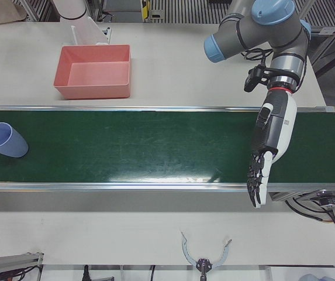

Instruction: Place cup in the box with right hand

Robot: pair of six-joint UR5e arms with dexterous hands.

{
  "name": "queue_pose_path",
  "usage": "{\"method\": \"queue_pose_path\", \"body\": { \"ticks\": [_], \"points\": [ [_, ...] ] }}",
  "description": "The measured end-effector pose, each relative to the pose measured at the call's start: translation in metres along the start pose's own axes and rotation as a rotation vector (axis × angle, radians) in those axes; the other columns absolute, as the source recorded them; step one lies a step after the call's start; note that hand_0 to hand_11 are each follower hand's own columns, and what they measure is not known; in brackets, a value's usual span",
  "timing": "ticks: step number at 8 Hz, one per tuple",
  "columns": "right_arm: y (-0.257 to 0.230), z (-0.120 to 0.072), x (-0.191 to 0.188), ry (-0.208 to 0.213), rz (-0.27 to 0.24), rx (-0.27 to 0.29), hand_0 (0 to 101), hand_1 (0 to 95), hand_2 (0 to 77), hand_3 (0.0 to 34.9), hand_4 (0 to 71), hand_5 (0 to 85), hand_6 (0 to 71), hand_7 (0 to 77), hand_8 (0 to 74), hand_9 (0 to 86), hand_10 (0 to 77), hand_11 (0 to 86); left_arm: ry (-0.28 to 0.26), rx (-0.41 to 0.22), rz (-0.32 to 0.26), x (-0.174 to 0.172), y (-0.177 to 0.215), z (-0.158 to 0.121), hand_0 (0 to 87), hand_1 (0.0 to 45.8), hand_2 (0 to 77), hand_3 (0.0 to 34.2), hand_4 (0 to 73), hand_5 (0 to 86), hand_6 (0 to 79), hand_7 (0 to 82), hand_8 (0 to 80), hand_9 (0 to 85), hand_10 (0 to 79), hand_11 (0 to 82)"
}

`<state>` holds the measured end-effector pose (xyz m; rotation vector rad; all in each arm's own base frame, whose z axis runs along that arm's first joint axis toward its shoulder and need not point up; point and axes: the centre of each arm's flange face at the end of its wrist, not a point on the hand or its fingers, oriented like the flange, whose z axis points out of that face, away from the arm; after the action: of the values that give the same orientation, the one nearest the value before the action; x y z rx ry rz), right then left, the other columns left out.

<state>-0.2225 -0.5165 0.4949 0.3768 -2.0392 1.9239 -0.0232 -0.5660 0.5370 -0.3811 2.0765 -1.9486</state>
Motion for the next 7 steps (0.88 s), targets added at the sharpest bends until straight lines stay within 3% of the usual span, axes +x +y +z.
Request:
{"method": "queue_pose_path", "body": {
  "ticks": [7],
  "points": [
    [-0.0026, 0.0034, -0.0056, -0.012, -0.007, 0.006, 44, 1.6, 4.4, 0.0, 40.4, 2.7, 6.5, 33.8, 9.8, 16.9, 2.2, 3.8, 0.000, -0.001, 0.000, 0.0001, 0.0005, 0.0002, 0.0, 0.5, 0.5, 0.0, 0.0, 0.0, 0.0, 0.0, 0.0, 0.0, 0.0, 0.0]
  ]
}}
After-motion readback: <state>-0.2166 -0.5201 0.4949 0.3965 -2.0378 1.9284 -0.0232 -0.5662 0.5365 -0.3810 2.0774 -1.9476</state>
